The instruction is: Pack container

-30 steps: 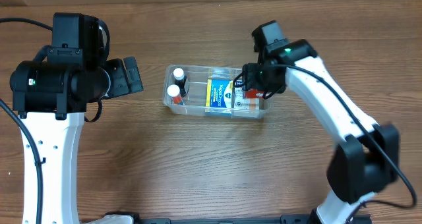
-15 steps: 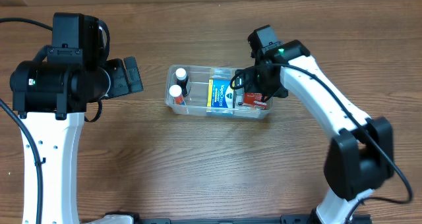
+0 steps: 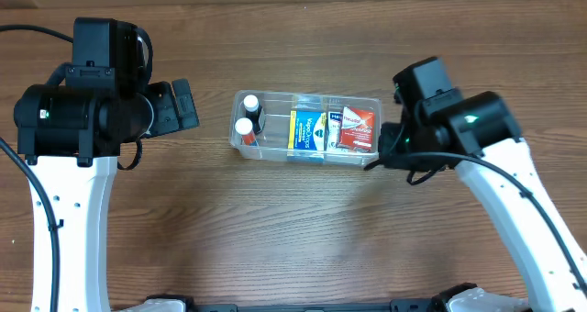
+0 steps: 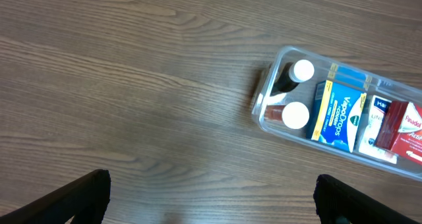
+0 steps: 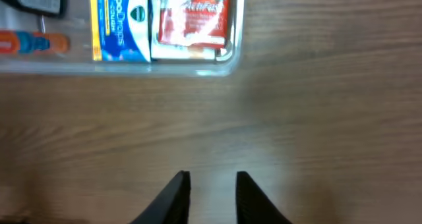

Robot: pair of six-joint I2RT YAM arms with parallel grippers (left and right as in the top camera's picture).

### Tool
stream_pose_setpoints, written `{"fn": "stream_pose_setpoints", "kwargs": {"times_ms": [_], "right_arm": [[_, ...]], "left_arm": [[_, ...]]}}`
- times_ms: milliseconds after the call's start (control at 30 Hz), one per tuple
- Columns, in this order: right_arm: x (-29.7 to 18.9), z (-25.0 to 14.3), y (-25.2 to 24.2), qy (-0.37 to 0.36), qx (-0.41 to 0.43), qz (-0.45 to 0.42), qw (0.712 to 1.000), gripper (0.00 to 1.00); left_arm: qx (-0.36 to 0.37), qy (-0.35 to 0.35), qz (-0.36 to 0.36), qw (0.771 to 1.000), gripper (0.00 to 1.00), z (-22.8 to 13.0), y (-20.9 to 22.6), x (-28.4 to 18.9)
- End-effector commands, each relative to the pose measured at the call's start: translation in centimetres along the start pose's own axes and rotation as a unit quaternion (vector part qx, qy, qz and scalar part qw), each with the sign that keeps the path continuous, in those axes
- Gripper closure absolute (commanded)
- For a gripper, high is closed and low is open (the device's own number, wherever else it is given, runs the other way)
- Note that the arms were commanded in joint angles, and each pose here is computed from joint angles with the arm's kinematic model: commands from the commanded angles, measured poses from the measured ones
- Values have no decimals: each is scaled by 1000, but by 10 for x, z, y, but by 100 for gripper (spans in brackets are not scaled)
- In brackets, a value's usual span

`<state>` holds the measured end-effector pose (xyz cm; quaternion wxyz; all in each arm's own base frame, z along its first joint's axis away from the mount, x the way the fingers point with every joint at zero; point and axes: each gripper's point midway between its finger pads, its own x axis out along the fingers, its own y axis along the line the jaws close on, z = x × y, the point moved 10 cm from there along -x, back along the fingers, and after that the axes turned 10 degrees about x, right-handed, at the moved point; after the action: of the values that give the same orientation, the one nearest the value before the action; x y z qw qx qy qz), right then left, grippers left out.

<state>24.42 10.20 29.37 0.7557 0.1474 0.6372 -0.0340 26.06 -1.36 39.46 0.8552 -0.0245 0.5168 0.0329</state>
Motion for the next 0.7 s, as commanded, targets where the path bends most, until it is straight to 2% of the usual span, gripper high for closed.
{"fn": "stream_pose_setpoints", "kwargs": {"times_ms": [0,267,433,533,667], "right_arm": [[43,-9,-6,36,10,-4,999,80],[125,-7,-11,12,-6,13,1000,82],[136,8,0,-24,-9,38,999,81],[136,14,5,-46,-11,54,997,73],[136,13,4,-41,-10,52,998,74]], "left_arm": [[1,-3,-2,1000,0,0,1,-2],[1,-1,-2,1000,0,0,1,-2],[1,0,-1,1000,0,0,1,-2],[1,0,-1,1000,0,0,1,-2],[1,0,-1,1000,0,-1,1,-2]]}}
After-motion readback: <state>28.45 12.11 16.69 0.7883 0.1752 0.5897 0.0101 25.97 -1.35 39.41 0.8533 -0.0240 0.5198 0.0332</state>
